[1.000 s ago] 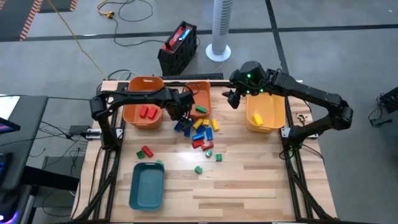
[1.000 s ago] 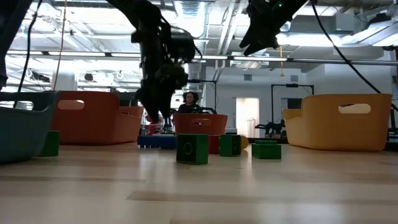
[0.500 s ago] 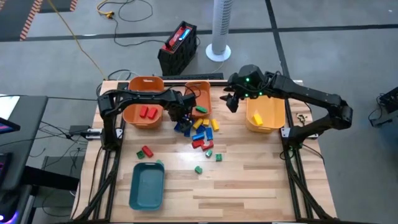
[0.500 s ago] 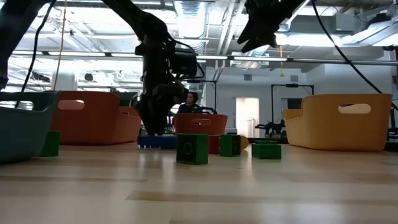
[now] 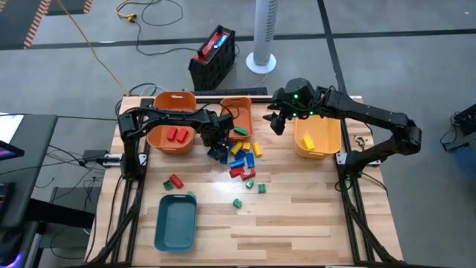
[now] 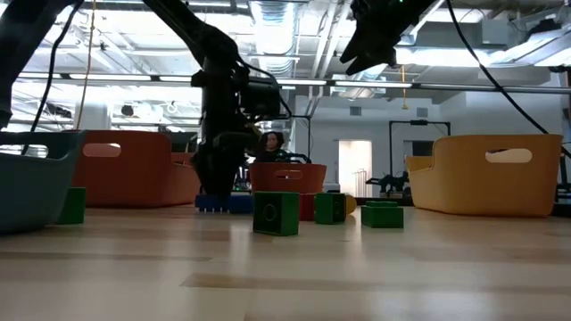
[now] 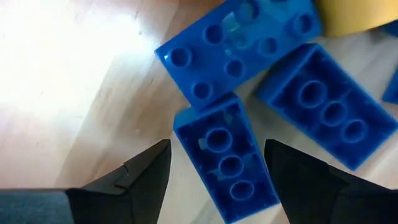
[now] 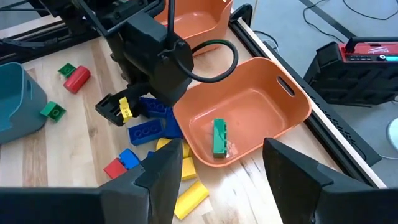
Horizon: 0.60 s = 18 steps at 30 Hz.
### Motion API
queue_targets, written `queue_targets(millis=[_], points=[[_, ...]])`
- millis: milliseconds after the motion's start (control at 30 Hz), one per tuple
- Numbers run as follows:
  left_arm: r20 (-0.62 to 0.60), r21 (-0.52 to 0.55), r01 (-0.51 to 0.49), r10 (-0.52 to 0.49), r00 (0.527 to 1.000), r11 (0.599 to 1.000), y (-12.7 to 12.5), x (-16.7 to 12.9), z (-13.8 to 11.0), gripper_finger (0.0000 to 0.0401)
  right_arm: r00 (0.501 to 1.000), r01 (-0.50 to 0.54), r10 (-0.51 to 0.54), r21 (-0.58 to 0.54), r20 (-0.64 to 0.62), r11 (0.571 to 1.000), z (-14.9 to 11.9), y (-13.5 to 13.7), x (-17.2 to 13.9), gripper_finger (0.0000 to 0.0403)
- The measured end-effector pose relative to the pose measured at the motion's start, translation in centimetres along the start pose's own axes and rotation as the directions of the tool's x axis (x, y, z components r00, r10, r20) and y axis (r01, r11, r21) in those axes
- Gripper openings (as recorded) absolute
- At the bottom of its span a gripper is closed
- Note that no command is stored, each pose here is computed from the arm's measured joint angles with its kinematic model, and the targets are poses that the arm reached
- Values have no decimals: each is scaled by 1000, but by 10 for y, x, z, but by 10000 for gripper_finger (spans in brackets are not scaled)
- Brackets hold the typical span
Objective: Sort blocks
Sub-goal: Put the blue game piece into the blue bin
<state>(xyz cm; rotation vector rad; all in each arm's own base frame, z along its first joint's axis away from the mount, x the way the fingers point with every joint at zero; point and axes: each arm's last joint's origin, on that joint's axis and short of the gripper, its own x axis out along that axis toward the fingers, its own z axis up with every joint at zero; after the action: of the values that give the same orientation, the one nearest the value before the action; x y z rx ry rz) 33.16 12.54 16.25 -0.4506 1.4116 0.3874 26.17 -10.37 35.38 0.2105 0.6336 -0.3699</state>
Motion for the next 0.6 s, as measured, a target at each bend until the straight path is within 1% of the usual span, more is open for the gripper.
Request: queue_targets(millis=[167, 233, 333, 467, 500, 600], points=[[-13, 1, -16, 16, 1000, 1000, 1, 5, -4, 252, 1000, 0, 0, 0, 0, 1000, 0, 0, 0, 233], [-10, 4, -31, 31, 999, 1000, 2, 5, -4, 244, 1000, 0, 0, -1, 0, 1000, 0, 0, 0, 233], [-9, 24, -38, 38, 999, 999, 2, 5, -4, 211, 1000, 0, 0, -2, 0, 1000, 0, 0, 0, 233], [-17, 28, -28, 29, 999, 999, 2, 3, -5, 137, 1000, 0, 0, -3, 0, 1000, 0, 0, 0, 233], [-19, 27, -13, 13, 1000, 1000, 1, 1, -6, 128, 1000, 0, 0, -3, 0, 1000, 0, 0, 0, 233], [-14, 27, 31, -31, 999, 999, 0, -8, -8, 128, 1000, 3, -3, -5, 0, 1000, 0, -1, 0, 233]])
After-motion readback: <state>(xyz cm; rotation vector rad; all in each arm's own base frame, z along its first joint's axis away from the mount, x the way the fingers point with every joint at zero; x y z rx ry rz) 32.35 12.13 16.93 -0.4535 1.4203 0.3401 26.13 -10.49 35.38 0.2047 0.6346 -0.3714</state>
